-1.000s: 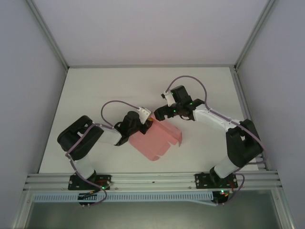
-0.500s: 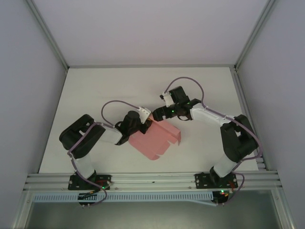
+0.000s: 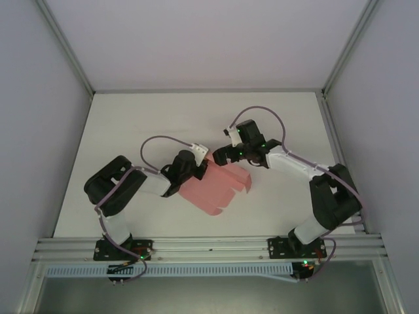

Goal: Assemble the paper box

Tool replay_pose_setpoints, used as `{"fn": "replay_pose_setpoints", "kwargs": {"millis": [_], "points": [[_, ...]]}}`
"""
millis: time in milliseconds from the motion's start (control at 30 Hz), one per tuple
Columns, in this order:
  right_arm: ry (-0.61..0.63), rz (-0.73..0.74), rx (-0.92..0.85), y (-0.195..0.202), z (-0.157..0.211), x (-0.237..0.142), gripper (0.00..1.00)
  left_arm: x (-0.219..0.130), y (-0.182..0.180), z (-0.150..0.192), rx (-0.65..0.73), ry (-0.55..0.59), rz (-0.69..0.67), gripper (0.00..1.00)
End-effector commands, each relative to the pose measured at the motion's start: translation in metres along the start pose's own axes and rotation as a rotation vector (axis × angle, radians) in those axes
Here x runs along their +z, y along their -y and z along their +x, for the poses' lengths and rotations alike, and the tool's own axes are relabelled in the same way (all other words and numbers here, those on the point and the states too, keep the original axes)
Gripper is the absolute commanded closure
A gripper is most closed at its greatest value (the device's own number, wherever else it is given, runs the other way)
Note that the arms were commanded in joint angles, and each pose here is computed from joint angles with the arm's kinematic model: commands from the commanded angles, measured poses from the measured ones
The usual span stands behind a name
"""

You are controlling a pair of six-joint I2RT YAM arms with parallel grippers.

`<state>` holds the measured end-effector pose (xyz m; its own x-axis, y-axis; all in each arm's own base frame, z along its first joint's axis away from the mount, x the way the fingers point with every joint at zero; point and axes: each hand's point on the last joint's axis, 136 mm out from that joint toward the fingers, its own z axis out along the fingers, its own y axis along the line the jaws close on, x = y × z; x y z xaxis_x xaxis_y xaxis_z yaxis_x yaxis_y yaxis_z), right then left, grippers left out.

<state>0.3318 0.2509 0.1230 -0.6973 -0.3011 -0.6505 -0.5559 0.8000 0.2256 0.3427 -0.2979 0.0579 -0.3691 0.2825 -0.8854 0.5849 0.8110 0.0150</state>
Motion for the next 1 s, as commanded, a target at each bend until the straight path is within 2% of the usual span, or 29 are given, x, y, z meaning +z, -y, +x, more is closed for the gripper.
{"fn": "replay_pose_setpoints", "kwargs": {"millis": [0,67,133,267,467,767,967], "points": [[0.243,0.074,-0.041,0.002,-0.053,-0.049,0.00,-0.010,-0.031,-0.031,-0.068,0.077,-0.164,1.00],[0.382,0.129,-0.044,0.005,-0.079,-0.083,0.00,-0.021,-0.041,-0.046,-0.112,0.103,-0.219,1.00],[0.461,0.183,-0.037,0.010,-0.090,-0.111,0.00,-0.030,-0.052,-0.056,-0.153,0.107,-0.277,1.00],[0.438,0.272,-0.034,0.022,-0.081,-0.136,0.00,-0.044,-0.067,-0.068,-0.199,0.088,-0.373,1.00],[0.341,0.300,0.035,0.033,-0.046,-0.129,0.00,-0.056,-0.070,-0.078,-0.246,0.091,-0.377,1.00],[0.361,0.199,0.099,0.038,-0.017,-0.116,0.00,-0.070,-0.082,-0.093,-0.283,0.100,-0.382,1.00],[0.338,0.212,0.138,0.056,-0.017,-0.102,0.00,-0.071,-0.058,-0.101,-0.234,0.138,-0.208,1.00]]}}
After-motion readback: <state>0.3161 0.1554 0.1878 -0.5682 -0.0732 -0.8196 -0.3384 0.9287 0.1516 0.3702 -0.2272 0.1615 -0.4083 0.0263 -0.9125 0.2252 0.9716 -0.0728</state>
